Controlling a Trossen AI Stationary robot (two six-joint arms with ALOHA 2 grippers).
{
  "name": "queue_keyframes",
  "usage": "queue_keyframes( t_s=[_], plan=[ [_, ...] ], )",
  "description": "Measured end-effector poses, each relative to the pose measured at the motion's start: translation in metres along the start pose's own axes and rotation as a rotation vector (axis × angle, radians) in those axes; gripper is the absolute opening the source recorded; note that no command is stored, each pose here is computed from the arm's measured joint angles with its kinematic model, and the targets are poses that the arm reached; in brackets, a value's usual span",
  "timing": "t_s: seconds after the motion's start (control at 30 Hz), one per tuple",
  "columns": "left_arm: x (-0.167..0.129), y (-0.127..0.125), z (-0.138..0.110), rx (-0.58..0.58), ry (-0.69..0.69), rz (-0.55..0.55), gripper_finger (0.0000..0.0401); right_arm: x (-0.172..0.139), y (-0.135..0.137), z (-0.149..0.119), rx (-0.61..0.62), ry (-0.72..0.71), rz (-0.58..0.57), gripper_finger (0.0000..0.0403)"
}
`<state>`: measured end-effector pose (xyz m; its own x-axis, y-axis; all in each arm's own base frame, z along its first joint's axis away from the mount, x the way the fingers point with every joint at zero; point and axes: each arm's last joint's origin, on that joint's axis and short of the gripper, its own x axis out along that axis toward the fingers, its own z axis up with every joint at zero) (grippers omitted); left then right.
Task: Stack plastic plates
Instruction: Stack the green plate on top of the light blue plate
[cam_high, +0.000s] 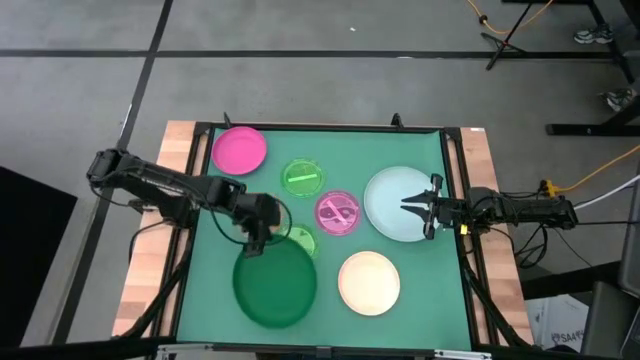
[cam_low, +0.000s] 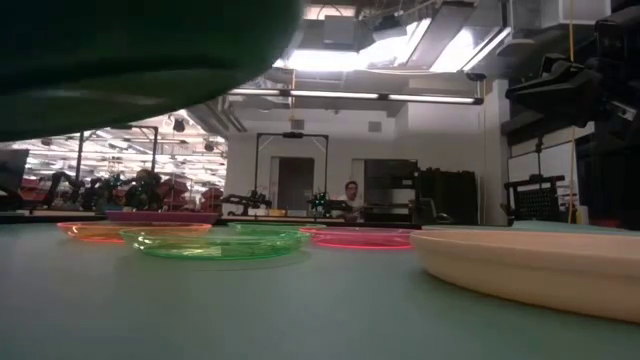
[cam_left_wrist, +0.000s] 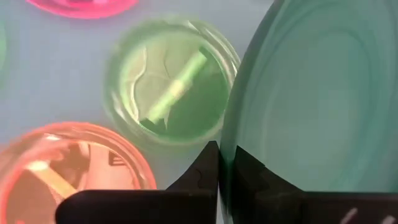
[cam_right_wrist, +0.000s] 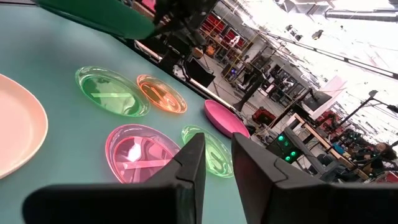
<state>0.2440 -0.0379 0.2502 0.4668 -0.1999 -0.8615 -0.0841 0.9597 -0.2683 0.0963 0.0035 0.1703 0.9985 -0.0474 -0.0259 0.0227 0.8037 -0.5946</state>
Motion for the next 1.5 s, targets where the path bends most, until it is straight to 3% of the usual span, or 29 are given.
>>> queue_keyframes(
  t_s=[0.57,0.73,0.97,1.13,1.3,1.5],
  plan=[
    [-0.021,0.059,0.046,-0.192,-0.402,0.065,0.0006,0.0,-0.004,0.005,0.01,-0.063,-0.049,0.0076],
    [-0.027,0.079,0.049,-0.326,-0.464,0.194,0.0006,-0.001,-0.011,0.012,0.031,-0.117,-0.143,0.0076],
    [-0.033,0.098,0.048,-0.394,-0.51,0.351,0.0006,-0.003,-0.018,0.017,0.215,-0.139,-0.271,0.0081],
    [-0.036,0.106,0.048,-0.423,-0.53,0.403,0.0006,-0.005,-0.021,0.019,0.315,-0.159,-0.316,0.0134],
    [-0.04,0.111,0.052,-0.44,-0.595,0.462,0.0006,-0.006,-0.026,0.017,0.438,-0.109,-0.479,0.0212],
    [-0.046,0.114,0.056,-0.461,-0.683,0.577,0.0006,-0.003,-0.03,0.022,0.458,-0.157,-0.497,0.0262]
  ],
)
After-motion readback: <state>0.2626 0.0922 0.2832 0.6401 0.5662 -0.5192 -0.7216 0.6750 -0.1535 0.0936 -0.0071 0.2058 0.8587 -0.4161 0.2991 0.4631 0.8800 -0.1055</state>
